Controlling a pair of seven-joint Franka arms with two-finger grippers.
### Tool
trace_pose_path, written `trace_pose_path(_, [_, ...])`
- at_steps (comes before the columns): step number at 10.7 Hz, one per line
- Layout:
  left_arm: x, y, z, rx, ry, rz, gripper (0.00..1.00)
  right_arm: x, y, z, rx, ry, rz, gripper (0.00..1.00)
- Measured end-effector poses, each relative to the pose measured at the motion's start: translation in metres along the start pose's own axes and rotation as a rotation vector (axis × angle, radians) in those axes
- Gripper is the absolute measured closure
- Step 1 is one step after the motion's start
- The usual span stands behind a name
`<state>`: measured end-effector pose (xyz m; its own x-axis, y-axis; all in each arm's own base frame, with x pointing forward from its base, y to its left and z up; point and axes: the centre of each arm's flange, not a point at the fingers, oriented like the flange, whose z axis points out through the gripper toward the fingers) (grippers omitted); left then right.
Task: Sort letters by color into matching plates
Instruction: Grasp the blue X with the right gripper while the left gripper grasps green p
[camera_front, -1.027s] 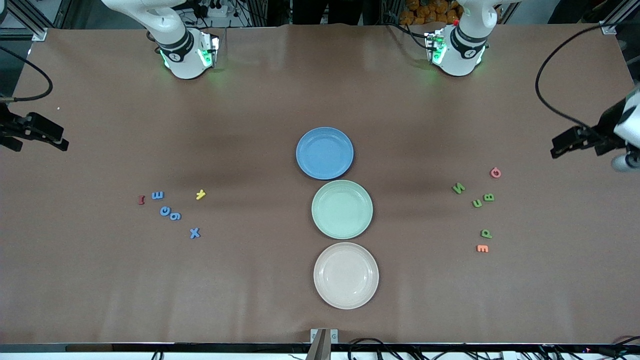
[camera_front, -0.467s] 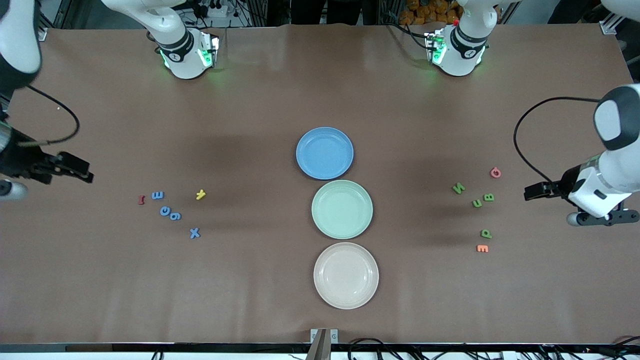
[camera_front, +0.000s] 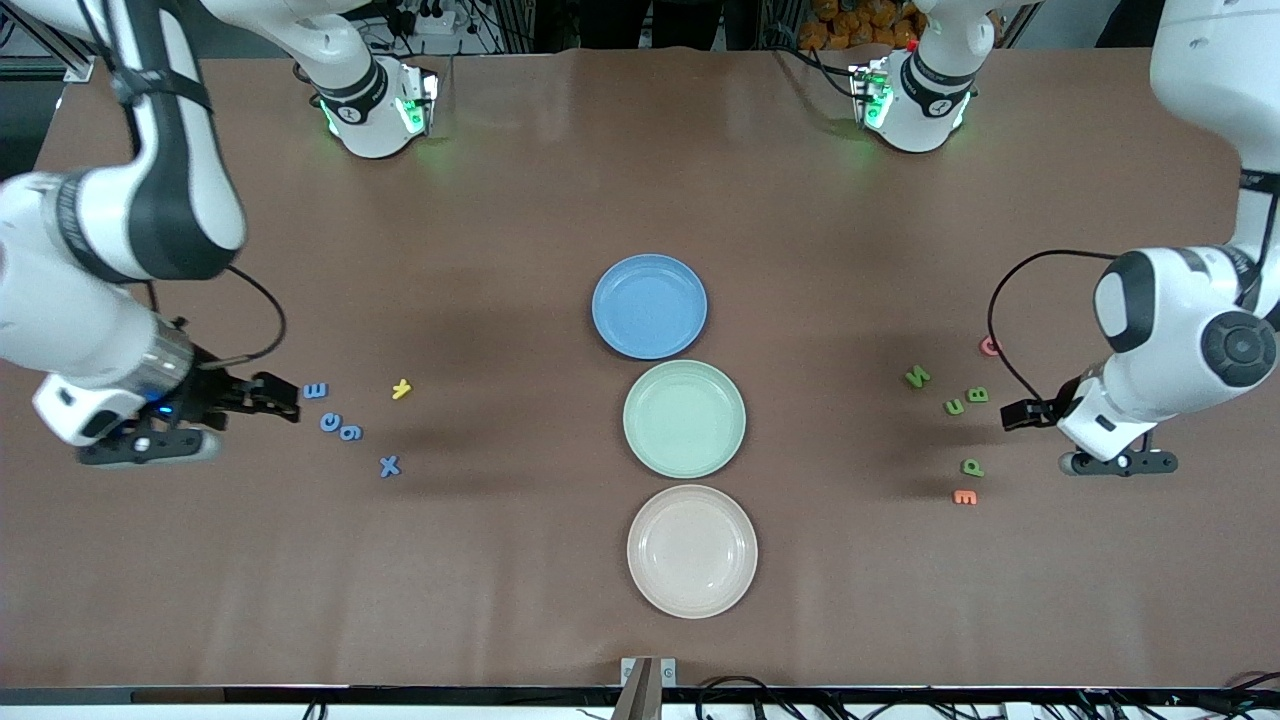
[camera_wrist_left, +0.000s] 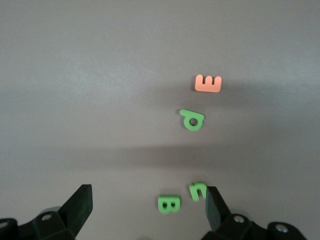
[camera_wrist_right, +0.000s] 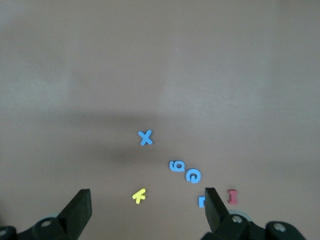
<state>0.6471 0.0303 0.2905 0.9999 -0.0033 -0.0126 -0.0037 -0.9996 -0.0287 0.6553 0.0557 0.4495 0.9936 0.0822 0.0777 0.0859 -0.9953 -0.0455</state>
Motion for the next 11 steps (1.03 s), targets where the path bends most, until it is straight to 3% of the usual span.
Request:
trace_pose_path(2, [0.006, 0.001, 0.029, -0.005, 0.025, 0.005, 0.00, -0.009, -0.018, 0.048, 0.006, 0.017, -0.026, 0.00])
trace_pose_path(6, [0.013, 0.008, 0.076, -0.024, 0.067, 0.005, 0.02, -0.019, -0.049, 0.134, -0.006, -0.018, -0.090, 0.00])
trace_pose_path(11, [0.023, 0.014, 0.093, -0.033, 0.078, 0.002, 0.11, -0.015, -0.046, 0.205, -0.039, 0.018, -0.144, 0.00])
